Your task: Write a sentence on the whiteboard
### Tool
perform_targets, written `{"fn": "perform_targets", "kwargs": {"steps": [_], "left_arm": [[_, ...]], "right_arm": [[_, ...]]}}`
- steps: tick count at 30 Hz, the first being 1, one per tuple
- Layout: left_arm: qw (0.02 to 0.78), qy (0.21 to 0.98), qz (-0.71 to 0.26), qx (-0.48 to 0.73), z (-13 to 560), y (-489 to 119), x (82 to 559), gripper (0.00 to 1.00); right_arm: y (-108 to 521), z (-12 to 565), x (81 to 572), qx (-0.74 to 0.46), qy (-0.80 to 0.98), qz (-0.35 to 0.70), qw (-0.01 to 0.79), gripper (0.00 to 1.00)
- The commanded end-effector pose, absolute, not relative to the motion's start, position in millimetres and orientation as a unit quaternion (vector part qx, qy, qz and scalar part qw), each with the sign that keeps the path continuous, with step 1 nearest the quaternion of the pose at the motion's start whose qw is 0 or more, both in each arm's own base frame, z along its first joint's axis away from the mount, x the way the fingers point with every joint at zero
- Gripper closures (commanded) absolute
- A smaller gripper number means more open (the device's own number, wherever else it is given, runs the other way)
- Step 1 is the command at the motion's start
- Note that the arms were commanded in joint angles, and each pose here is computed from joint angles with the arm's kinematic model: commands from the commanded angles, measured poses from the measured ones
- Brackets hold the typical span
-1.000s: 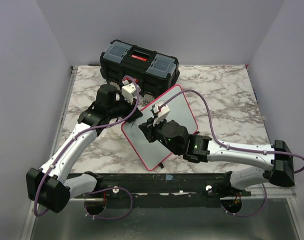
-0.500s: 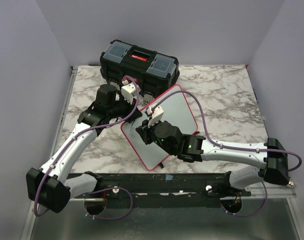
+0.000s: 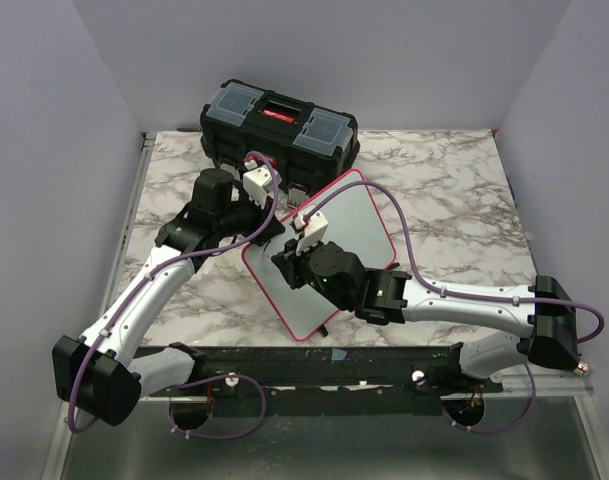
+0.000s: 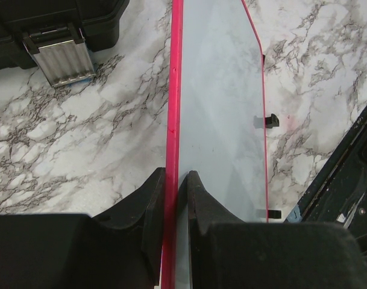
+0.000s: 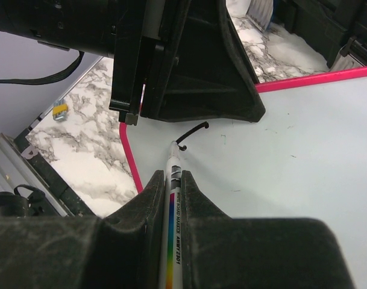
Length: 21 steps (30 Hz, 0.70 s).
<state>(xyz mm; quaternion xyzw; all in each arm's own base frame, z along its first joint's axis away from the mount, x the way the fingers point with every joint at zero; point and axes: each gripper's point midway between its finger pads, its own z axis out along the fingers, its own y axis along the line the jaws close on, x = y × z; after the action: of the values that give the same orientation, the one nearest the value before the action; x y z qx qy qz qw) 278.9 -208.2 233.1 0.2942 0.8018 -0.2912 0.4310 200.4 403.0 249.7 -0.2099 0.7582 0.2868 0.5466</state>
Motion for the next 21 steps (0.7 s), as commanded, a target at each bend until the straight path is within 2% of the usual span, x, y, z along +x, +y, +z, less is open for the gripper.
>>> {"fn": "perform_targets", "kwargs": {"steps": [1, 10, 21], "left_arm": [[0.467, 0.786, -0.262, 0.308, 245.3, -201.8, 287.7, 1.0], [0.467, 0.787, -0.261, 0.308, 245.2, -201.8, 287.9, 1.0], [0.467, 0.787, -0.26, 0.308, 244.6, -201.2, 287.8, 1.0]], "right_arm": [[391.5, 227.4, 199.1, -0.213, 0.778, 0.261, 0.53, 0.99], [373.1, 198.2, 187.1, -0.223, 0.799, 0.251, 0.499, 0.99], [364.0, 196.3, 181.4, -0.224, 0.805, 0.252, 0.488, 0.99]]}}
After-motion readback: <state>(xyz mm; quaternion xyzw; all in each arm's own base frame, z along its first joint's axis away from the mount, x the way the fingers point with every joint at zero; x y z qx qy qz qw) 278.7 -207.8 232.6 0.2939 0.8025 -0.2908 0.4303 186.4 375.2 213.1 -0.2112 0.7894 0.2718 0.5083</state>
